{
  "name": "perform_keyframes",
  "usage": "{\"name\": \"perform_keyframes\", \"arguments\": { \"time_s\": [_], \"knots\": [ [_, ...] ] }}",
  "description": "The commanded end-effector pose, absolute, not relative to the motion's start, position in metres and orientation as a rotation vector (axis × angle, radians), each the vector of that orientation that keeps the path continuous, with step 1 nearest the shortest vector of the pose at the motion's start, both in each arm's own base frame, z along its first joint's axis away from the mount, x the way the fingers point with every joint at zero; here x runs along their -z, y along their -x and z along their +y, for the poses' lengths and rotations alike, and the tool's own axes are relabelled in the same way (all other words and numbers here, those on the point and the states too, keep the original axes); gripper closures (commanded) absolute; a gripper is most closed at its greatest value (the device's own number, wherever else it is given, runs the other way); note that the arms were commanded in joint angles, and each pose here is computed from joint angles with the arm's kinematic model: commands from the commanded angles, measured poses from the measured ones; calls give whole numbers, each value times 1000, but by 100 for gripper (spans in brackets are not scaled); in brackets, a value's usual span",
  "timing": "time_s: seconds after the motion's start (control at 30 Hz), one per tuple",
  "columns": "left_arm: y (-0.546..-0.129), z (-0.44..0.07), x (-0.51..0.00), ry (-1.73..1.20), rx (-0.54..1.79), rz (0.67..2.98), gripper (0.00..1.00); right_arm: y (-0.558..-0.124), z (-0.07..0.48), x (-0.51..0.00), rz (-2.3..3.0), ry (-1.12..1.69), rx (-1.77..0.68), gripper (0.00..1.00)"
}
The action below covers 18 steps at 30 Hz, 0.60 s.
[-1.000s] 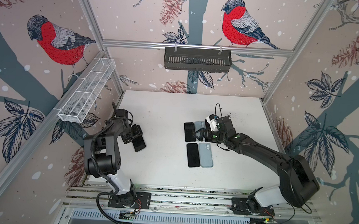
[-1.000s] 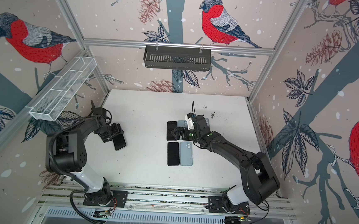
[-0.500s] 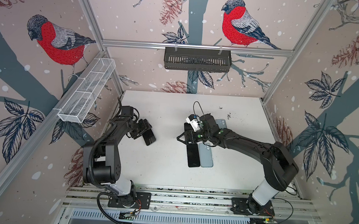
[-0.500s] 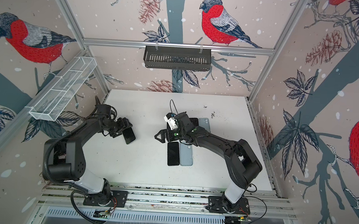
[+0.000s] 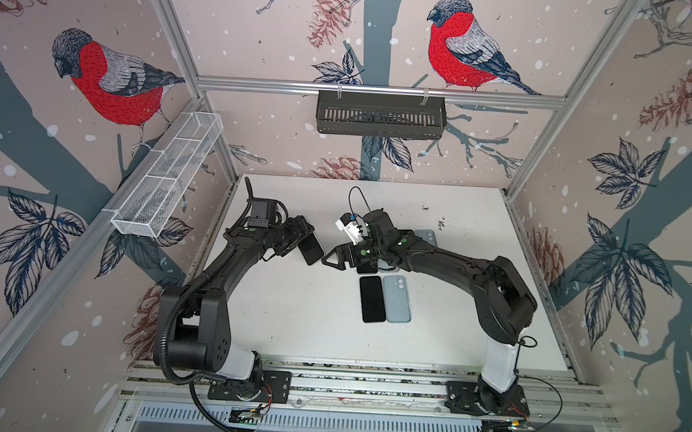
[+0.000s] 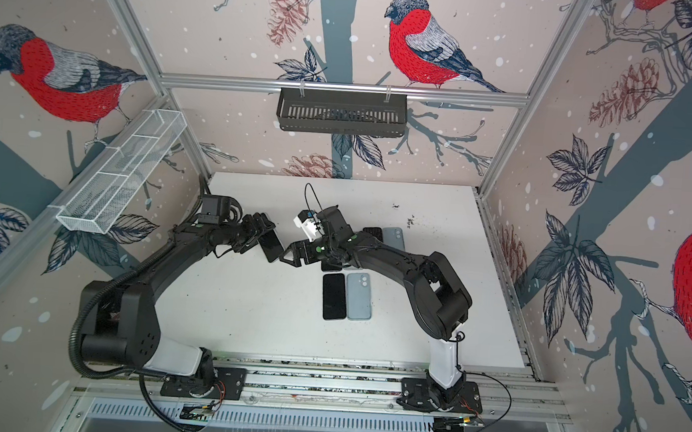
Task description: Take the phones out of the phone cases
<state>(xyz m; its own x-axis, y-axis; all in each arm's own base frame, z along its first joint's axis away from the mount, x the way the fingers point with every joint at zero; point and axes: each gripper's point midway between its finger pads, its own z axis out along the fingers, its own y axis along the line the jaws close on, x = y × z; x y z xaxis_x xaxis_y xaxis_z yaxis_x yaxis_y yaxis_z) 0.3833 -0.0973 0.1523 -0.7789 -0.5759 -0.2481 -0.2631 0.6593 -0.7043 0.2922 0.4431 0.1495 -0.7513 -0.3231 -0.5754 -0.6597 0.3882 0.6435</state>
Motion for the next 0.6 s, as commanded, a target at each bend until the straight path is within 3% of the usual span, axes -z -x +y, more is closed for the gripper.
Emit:
{"name": "perform_keyframes", "arguments": {
  "time_s": [0.0, 0.17, 0.57],
  "knots": [
    [-395, -107, -176, 618, 999, 2326, 56, -293, 446, -148, 2312, 860, -1320, 15],
    [-389, -118, -167, 612, 1024, 2337, 57, -300, 450, -151, 2306, 844, -1337, 24],
    [-392, -129, -174, 591, 1055, 2300, 59, -304, 456, -146, 2331, 841, -1360, 71]
  ]
}}
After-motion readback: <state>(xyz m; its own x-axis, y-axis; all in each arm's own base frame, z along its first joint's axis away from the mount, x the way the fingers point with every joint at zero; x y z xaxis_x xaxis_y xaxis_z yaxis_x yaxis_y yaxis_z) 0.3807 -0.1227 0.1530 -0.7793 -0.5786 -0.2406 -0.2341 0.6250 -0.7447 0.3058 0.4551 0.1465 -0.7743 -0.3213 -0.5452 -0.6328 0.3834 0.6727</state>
